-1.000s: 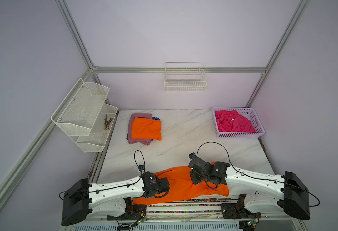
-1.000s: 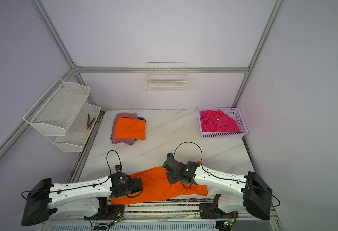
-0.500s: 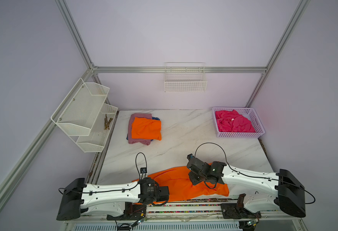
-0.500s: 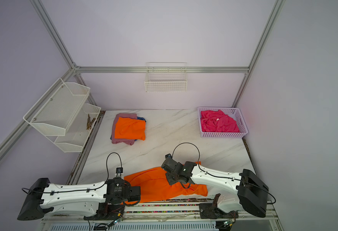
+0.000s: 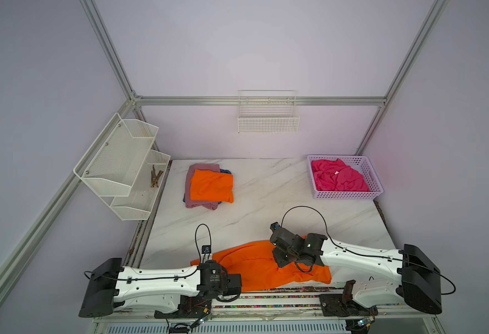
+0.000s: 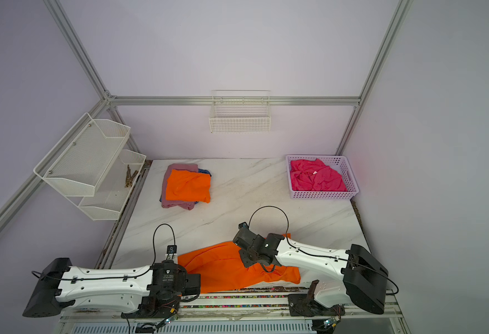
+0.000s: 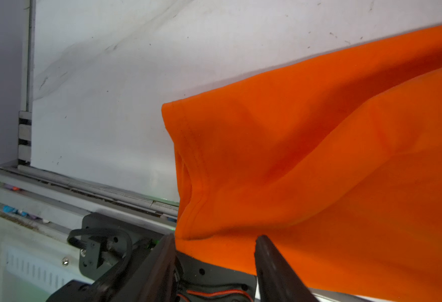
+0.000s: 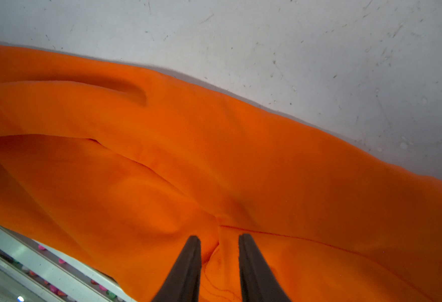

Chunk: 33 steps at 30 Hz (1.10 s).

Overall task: Fold and stack t-shirts
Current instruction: Smooth out the T-shirt at the center of the board.

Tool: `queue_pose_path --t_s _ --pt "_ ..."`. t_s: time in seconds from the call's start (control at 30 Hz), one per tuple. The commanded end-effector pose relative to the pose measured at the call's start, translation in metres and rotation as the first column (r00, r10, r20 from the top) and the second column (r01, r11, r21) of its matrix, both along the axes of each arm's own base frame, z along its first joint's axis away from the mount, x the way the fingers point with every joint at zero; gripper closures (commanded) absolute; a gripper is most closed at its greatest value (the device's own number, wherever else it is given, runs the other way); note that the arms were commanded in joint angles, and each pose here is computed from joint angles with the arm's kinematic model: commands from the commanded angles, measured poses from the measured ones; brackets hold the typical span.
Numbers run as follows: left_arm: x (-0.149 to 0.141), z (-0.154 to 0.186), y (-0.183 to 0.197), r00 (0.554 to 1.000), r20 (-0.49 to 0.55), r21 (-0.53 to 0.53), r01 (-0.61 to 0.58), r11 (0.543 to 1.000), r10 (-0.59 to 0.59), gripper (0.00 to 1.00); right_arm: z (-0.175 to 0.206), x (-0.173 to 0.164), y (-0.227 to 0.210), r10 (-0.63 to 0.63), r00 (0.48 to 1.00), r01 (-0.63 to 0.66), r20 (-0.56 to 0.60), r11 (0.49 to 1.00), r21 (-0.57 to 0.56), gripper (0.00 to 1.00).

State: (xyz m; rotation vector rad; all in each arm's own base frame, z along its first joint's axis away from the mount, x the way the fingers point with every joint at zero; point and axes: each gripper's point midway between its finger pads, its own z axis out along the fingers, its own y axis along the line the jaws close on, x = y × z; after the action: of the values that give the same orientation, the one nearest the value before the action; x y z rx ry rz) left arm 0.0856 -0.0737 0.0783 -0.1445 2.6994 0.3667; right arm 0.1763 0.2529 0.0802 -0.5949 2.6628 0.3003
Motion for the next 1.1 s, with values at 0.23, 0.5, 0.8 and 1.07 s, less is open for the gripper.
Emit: queue_pose_path --t_s 0.23,0.5,0.8,1.07 --pt "0.008 -0.005 0.002 0.998 0.041 0.021 0.053 0.998 -0.054 0.44 0.017 0.005 0.004 0.009 0.999 -0.010 0.039 1.000 0.025 0.69" --pt "0.009 -0.015 0.006 0.997 0.059 0.020 0.044 0.999 -0.045 0.41 0.021 0.005 0.002 0.002 0.999 -0.003 0.045 1.000 0.020 0.68" --pt "0.013 -0.018 0.007 0.999 0.054 0.040 0.004 0.999 -0.006 0.85 0.021 0.002 0.001 0.000 1.000 -0.001 0.029 1.000 0.023 0.68" --pt "0.022 0.008 -0.004 0.995 0.101 0.097 -0.017 0.995 0.008 1.00 0.018 0.002 0.007 0.010 1.000 -0.011 0.016 0.999 0.036 0.68"
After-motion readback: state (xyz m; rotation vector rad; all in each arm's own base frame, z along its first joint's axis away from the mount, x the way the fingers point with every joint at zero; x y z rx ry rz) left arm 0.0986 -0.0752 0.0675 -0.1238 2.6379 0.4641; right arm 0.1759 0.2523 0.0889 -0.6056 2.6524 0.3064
